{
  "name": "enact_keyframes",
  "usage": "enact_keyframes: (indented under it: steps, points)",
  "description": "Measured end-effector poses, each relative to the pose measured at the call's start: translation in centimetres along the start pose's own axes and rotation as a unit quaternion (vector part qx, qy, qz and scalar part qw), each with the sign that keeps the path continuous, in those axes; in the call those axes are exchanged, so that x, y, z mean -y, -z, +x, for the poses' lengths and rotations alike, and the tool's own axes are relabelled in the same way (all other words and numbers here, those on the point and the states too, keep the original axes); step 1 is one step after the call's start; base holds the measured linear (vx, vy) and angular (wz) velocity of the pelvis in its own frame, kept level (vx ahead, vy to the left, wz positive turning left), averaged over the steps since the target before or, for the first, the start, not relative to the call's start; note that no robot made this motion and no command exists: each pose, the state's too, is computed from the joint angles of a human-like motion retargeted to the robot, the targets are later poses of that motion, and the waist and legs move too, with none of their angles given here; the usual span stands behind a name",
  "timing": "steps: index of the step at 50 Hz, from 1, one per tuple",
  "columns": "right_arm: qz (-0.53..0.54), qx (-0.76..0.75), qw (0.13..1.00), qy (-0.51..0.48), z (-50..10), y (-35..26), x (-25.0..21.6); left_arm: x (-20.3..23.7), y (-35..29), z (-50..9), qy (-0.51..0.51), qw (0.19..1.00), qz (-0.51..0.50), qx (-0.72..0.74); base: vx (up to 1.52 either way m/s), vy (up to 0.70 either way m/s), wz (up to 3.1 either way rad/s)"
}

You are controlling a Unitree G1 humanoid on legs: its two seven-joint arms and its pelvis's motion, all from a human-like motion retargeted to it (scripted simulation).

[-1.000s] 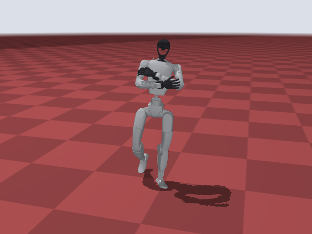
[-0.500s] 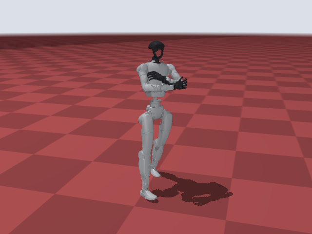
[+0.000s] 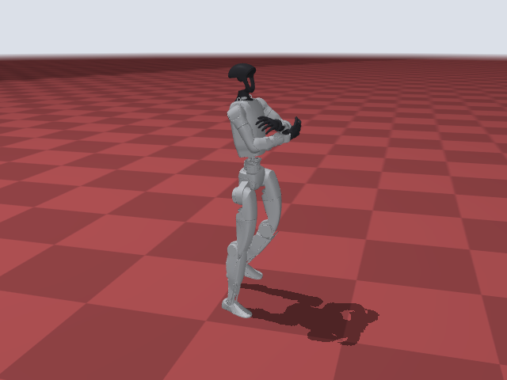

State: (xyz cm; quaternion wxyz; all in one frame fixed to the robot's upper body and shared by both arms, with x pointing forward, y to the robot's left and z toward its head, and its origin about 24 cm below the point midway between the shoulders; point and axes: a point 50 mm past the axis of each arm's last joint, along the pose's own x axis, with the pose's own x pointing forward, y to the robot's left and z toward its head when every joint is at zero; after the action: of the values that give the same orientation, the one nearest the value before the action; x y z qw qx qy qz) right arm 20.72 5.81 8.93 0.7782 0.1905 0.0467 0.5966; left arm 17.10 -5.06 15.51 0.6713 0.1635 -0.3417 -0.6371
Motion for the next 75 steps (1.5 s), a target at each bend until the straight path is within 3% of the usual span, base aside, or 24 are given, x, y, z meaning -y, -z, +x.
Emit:
enact_keyframes:
  steps: [13,24,33,41,50,55,61,75]
  points:
    - [0.009,0.000,1.000,0.028,-0.1,0.4,0.7,-0.7,0.0,0.0,-0.011,1.000,-0.007,-0.010,0.30,-0.03,1.01]
    - [-0.007,0.001,1.000,-0.021,-0.5,1.1,0.0,0.1,-0.1,-0.2,0.010,0.999,-0.031,0.017,0.37,0.10,1.00]
    - [-0.001,0.003,1.000,0.018,-0.2,0.4,0.5,-0.7,0.2,-0.3,-0.060,0.997,-0.042,-0.007,0.32,0.13,1.69]
    - [0.021,0.020,0.997,0.068,0.0,0.3,0.8,-1.9,0.7,-0.7,-0.144,0.988,0.042,-0.044,0.29,0.08,2.18]
    - [-0.013,0.081,0.995,0.062,-0.5,-0.9,0.8,-1.5,-2.9,-0.5,-0.167,0.962,0.177,0.122,0.29,-0.01,1.88]
    - [-0.012,0.067,0.997,0.028,-0.5,-0.5,0.4,0.1,-3.4,-0.2,-0.080,0.981,0.086,0.157,0.39,-0.07,1.48]
    - [0.000,0.033,0.999,0.005,-0.5,0.2,0.3,0.8,-1.7,0.6,-0.009,0.995,-0.026,0.096,0.53,-0.09,1.10]
    - [0.036,0.029,0.997,0.068,-1.2,1.1,0.6,0.9,0.2,0.5,-0.037,0.998,-0.042,0.014,0.63,-0.15,0.27]
